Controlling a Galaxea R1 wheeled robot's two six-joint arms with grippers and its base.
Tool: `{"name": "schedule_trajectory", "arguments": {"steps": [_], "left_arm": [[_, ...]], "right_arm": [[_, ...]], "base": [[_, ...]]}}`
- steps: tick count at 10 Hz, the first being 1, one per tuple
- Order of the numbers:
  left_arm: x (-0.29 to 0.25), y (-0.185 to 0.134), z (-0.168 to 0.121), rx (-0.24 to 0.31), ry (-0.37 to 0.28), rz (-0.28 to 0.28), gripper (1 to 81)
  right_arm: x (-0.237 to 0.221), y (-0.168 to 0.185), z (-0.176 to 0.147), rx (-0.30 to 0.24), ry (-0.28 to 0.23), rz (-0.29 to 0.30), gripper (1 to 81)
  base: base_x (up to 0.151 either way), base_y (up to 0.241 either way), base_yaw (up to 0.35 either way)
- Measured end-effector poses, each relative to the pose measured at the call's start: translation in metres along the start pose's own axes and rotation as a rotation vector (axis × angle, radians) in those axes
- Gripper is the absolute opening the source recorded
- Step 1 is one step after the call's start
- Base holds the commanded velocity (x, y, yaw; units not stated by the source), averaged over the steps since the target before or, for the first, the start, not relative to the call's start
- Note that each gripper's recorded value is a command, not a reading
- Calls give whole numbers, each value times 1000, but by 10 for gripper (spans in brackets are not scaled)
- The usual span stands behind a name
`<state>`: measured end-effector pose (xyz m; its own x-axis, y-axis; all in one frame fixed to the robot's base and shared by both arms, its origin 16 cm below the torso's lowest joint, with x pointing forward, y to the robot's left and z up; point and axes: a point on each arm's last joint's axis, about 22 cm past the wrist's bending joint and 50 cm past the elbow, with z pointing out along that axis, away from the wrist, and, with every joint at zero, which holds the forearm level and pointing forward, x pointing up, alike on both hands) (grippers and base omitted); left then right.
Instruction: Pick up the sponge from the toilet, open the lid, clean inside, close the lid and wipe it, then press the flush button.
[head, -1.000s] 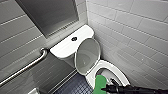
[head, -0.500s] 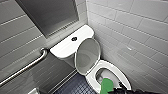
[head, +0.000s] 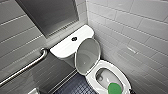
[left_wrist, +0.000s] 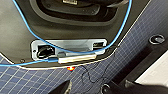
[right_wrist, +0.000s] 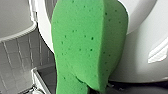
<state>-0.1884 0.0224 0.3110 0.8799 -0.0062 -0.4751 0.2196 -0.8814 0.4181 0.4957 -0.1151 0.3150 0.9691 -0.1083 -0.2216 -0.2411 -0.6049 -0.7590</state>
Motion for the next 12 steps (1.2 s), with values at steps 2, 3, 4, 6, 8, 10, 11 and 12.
{"name": "schedule_trajectory", "arguments": {"steps": [2,3,4,6,8,10,11,12], "left_arm": [[0,0,0,0,0,3,811],[0,0,0,-1,1,9,811],[0,0,0,0,1,11,811],[0,0,0,0,2,12,811],[1,0,0,0,3,13,811],[1,0,0,0,5,13,811],[1,0,0,0,4,14,811],[1,0,0,0,4,14,811]], "right_arm": [[3,11,-19,-21,16,3,10],[1,13,-27,-25,18,5,10],[0,10,-29,-20,16,4,10],[0,-1,-32,-3,11,-4,10],[11,-30,-19,35,-3,-38,10],[20,-75,6,77,-56,-86,10],[22,-90,18,76,-92,-105,10],[31,-102,32,72,-104,-124,10]], "base": [[0,0,0],[0,0,0],[0,0,0],[0,0,0],[0,0,0],[0,0,0],[0,0,0],[0,0,0]]}}
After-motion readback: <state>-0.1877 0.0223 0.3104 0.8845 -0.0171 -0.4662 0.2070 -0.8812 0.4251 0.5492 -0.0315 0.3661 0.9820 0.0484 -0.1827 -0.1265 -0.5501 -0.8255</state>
